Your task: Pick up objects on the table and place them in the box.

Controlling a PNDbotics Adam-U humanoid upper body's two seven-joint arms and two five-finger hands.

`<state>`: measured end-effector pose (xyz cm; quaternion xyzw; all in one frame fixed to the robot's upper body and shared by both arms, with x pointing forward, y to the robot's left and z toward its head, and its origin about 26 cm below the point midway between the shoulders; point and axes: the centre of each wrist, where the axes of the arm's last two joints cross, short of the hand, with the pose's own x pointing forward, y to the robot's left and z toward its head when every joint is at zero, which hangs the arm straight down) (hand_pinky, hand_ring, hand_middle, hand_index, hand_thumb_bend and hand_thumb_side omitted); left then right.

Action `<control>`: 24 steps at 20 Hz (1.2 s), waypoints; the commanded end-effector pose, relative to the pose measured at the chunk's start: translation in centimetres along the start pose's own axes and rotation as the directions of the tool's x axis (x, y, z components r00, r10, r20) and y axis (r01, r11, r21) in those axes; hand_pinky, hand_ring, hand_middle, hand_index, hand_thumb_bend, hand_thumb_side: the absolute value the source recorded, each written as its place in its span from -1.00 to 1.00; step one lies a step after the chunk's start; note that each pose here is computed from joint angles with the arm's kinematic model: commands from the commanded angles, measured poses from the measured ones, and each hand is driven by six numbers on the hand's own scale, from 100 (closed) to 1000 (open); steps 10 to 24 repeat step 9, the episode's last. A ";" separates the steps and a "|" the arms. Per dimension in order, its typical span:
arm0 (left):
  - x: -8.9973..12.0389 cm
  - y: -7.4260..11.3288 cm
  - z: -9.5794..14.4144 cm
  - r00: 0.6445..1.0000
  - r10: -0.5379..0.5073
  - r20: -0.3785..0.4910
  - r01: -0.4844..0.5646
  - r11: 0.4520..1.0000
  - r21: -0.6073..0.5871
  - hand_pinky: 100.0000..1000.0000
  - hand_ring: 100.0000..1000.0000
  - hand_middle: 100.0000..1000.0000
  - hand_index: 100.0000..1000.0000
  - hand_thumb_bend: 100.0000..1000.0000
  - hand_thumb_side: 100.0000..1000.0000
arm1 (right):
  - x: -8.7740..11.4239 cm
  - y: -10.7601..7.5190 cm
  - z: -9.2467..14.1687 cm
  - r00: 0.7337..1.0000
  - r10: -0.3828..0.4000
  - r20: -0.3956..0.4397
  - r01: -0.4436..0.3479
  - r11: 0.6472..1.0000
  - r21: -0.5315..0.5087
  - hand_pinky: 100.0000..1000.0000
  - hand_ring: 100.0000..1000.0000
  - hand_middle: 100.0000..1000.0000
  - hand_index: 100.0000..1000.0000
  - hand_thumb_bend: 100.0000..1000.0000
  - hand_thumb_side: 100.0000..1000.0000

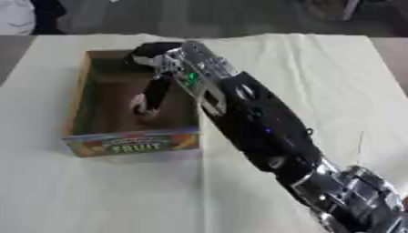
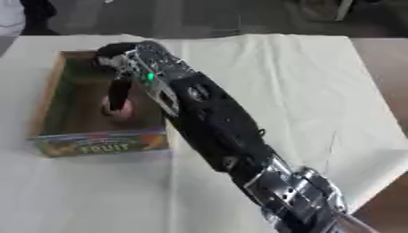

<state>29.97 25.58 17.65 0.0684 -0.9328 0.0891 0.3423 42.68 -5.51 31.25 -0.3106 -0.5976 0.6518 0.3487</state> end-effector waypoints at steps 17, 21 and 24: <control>0.6 0.3 -0.3 1.000 -0.006 0.022 0.006 1.000 0.007 0.52 0.06 0.11 0.57 -1.00 -0.03 | -0.9 -6.4 10.9 0.993 -0.112 0.023 0.108 0.847 -0.520 0.49 0.76 0.53 0.73 -0.21 -0.06; 0.6 0.3 -0.3 1.000 -0.006 0.022 0.006 1.000 0.007 0.52 0.06 0.11 0.57 -1.00 -0.03 | -0.9 -6.4 10.9 0.993 -0.112 0.023 0.108 0.847 -0.520 0.49 0.76 0.53 0.73 -0.21 -0.06; 0.6 0.3 -0.3 1.000 -0.006 0.022 0.006 1.000 0.007 0.52 0.06 0.11 0.57 -1.00 -0.03 | -0.9 -6.4 10.9 0.993 -0.112 0.023 0.108 0.847 -0.520 0.49 0.76 0.53 0.73 -0.21 -0.06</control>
